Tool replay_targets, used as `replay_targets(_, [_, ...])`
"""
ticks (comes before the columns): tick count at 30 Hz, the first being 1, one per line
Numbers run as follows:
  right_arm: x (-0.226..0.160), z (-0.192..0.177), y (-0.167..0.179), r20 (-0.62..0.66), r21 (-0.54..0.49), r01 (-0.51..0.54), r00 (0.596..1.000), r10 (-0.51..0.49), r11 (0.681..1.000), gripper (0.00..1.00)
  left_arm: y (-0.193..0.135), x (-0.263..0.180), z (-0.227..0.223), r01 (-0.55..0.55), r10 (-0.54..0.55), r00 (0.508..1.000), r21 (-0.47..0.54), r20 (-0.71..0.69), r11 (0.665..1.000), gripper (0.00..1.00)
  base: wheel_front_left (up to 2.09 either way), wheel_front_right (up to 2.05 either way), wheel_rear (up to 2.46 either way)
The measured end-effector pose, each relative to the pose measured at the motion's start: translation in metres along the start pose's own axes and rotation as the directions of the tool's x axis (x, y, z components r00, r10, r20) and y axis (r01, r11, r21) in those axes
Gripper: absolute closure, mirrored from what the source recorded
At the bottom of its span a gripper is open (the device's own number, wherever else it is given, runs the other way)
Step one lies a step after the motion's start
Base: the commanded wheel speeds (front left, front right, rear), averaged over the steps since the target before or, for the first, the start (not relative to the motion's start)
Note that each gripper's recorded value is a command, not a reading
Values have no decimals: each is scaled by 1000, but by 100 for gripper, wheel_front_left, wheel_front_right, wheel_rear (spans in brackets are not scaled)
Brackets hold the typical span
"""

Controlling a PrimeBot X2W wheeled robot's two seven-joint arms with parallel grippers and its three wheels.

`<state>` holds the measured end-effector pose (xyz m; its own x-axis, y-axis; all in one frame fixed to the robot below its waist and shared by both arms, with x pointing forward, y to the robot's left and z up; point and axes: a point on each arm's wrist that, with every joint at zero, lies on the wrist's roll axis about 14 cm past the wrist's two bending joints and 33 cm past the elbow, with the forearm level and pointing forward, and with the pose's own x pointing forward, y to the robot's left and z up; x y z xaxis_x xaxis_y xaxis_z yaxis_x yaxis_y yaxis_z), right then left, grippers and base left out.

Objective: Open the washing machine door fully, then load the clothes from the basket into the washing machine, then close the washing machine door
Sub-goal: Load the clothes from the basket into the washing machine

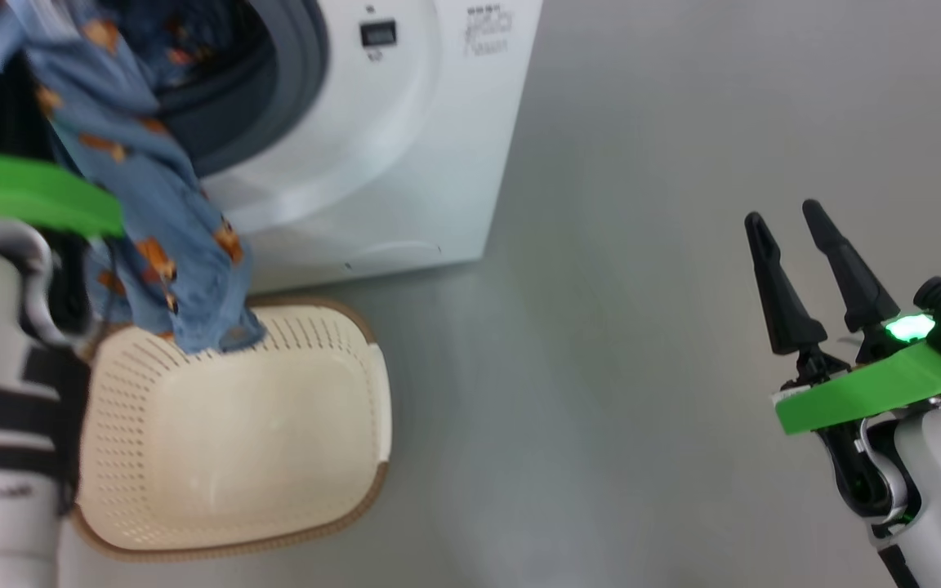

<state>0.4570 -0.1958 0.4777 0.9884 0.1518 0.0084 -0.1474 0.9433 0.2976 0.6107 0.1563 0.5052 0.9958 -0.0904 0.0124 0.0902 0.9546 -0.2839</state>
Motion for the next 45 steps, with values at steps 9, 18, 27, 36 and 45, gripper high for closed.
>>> replay_targets(9, [13, -36, -27, -72, -5, 59, 996, -59, 998, 0, 21, 65, -44, -43, 44, 996, 7, -73, 999, 100, 0, 0, 0])
replay_targets(18, [16, -69, -55, -130, 0, 143, 981, -142, 990, 0, 31, 126, -54, -23, 25, 999, 78, -29, 997, 100, 0, 0, 0])
replay_targets(27, [9, -89, -79, -173, -29, 211, 962, -213, 977, 0, 42, 154, -68, -31, 29, 999, 79, 21, 996, 100, 0, 0, 0])
replay_targets(36, [11, -88, -77, -167, -23, 211, 963, -212, 977, 0, 61, 135, -131, -86, 105, 970, 96, -220, 992, 0, 0, 0, 0])
replay_targets(45, [17, -64, -60, -117, -12, 170, 978, -170, 985, 0, 51, 113, -120, -62, 80, 963, 78, -258, 995, 0, 0, 0, 0])
